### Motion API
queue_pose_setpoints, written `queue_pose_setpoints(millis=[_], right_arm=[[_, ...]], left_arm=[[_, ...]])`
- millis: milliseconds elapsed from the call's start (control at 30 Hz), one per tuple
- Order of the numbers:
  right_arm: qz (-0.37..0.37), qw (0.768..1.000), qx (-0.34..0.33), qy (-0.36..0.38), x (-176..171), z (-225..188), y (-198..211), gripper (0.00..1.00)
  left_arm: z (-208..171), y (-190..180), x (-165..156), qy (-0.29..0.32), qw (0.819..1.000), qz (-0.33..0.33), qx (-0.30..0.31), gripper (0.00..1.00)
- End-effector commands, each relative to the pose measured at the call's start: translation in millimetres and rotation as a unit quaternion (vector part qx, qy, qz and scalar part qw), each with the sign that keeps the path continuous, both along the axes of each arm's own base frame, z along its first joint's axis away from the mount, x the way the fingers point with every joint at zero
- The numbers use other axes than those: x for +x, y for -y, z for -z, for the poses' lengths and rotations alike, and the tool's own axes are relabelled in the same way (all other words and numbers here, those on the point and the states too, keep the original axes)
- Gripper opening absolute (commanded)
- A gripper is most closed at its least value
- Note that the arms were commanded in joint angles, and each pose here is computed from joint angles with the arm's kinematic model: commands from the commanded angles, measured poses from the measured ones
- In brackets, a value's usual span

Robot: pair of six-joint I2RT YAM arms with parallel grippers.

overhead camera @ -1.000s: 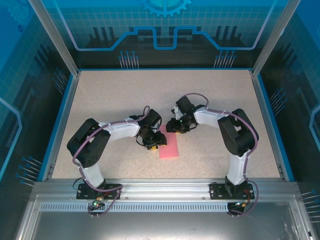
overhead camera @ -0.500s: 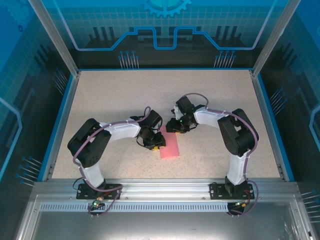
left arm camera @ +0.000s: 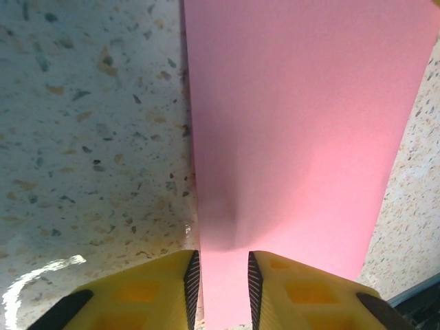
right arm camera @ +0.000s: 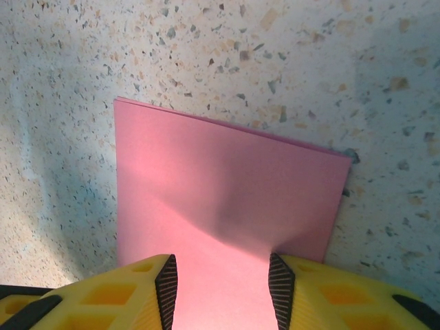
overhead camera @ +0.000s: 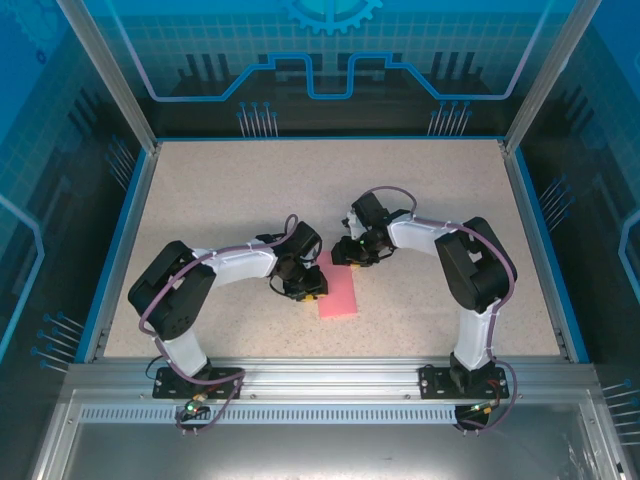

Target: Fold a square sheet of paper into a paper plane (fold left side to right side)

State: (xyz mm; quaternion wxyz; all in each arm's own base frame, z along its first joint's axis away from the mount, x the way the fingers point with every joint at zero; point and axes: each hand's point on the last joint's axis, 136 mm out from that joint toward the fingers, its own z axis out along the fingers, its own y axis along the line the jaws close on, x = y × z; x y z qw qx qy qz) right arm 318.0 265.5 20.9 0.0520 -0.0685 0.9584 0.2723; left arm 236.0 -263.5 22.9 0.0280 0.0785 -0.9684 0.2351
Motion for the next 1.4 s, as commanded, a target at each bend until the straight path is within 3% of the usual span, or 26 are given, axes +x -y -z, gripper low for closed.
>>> queue_pose_setpoints(millis=[0,267,667,1367], right_arm=[[-0.01,0.999,-0.016,-0.03,-15,18,1,0.44],[-0.011,0.999,-0.016,-0.03,-15,19,0,0.44],[-0.012,0.999,-0.015,-0.033,-17,20,0,0.44],[-0.015,0.999,-0.013,-0.034,-18,21,-1,0.44]], left_arm=[[5,-11,-7,-0.007,1.0,0.0,0.028,0.32],[13,0,0,-0.005,1.0,0.0,0.009,0.34],[8,2,2,0.01,1.0,-0.002,-0.003,0.24],[-9,4,5,0.025,1.0,-0.003,-0.014,0.25]])
